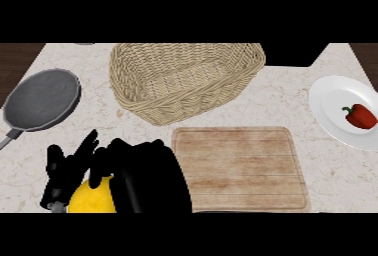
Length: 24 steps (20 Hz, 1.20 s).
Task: Pick the lemon from the cutting board and place it in the basket
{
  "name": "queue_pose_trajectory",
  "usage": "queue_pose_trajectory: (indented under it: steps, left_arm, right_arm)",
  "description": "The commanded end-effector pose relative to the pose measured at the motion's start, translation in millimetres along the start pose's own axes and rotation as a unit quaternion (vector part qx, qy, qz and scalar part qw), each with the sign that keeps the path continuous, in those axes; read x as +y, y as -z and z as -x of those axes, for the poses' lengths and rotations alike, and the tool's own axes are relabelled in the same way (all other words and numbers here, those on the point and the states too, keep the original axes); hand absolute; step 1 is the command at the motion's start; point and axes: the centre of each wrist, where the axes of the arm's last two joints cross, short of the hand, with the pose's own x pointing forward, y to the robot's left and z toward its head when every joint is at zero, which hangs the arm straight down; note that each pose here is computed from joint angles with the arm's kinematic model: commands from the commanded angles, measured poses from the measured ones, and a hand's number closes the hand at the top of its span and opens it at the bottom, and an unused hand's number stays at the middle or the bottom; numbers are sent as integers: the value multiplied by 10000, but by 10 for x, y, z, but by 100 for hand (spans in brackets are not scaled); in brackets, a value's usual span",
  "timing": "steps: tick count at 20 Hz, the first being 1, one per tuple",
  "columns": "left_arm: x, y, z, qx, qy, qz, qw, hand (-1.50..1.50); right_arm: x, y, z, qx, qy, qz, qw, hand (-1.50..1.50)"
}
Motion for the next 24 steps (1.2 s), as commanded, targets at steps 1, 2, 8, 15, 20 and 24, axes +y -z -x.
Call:
queue_pose_trajectory:
  steps: [1, 2, 8, 15, 20, 24]
  left_arm:
    - [-14, -36, 258, 625, -3, -15, 9980, 0]
    - [94, -76, 369, 753, -92, -182, 9970, 0]
    - [32, -60, 279, 650, -15, -164, 9977, 0]
    - [40, -44, 175, 604, -76, -186, 9980, 0]
    - [-22, -26, 138, 591, -107, -150, 9981, 0]
    - [-17, -181, 283, 517, -6, -110, 9986, 0]
  right_arm:
    - [-300, 253, -313, 468, 448, 656, 9957, 150]
    - [-269, 233, -312, 559, 325, 715, 9953, 150]
    - [-742, 709, -665, 840, 508, 1176, 9882, 150]
    - [-812, 1119, -722, 1204, 335, 1285, 9838, 150]
    - [-812, 1522, -476, 1273, 23, 1380, 9822, 150]
    - [-821, 1702, -316, 1294, 7, 1268, 9835, 150]
